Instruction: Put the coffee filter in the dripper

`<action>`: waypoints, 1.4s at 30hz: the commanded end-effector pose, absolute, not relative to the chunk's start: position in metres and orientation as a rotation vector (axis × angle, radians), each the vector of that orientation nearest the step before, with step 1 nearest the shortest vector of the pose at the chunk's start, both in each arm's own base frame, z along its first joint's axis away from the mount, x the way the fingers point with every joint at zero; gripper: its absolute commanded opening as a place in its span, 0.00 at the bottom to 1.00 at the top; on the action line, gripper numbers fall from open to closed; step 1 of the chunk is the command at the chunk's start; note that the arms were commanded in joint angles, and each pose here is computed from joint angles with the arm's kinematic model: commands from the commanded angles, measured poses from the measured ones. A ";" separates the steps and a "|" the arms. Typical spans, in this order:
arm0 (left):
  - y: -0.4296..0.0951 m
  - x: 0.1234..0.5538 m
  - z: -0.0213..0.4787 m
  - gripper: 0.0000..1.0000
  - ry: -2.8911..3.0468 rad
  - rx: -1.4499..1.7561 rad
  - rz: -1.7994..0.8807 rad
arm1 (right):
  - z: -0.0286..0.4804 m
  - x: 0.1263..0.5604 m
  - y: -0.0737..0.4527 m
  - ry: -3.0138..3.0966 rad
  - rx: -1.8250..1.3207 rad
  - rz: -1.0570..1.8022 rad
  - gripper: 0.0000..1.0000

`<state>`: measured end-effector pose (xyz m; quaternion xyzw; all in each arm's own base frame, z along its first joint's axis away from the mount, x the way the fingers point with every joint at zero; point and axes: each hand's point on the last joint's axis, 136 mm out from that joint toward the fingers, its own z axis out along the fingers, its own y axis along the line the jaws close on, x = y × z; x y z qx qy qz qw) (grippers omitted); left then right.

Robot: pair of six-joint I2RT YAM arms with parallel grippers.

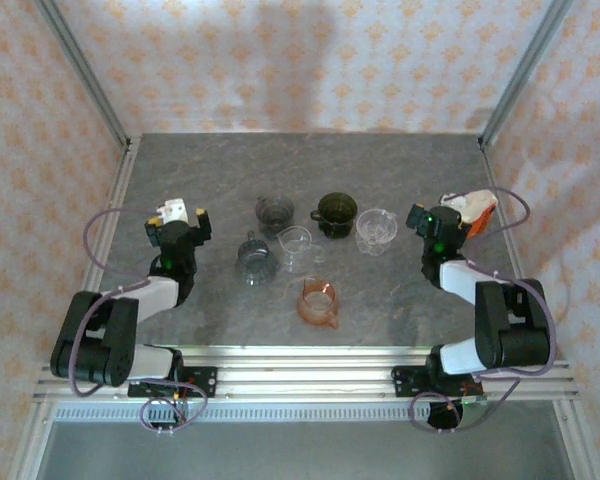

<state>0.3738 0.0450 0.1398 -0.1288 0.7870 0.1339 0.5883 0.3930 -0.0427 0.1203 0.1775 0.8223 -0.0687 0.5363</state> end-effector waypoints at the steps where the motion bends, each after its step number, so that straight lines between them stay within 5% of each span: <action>1: 0.054 0.370 0.156 1.00 1.818 -0.369 0.332 | 0.119 0.380 -0.055 1.999 0.532 -0.208 0.99; 12: 0.112 0.341 0.151 1.00 1.729 -1.191 0.068 | 0.147 0.353 -0.078 1.862 0.960 -0.176 1.00; 18: 0.104 0.345 0.160 1.00 1.751 -1.156 -0.011 | 0.148 0.353 -0.077 1.884 1.094 -0.117 1.00; 34: 0.038 0.369 0.227 1.00 1.620 -1.026 -0.670 | 0.166 0.354 0.052 2.237 0.521 0.306 0.96; 42: -0.057 0.340 0.245 0.99 1.877 -0.669 -0.807 | 0.169 0.343 0.109 2.286 0.304 0.387 0.87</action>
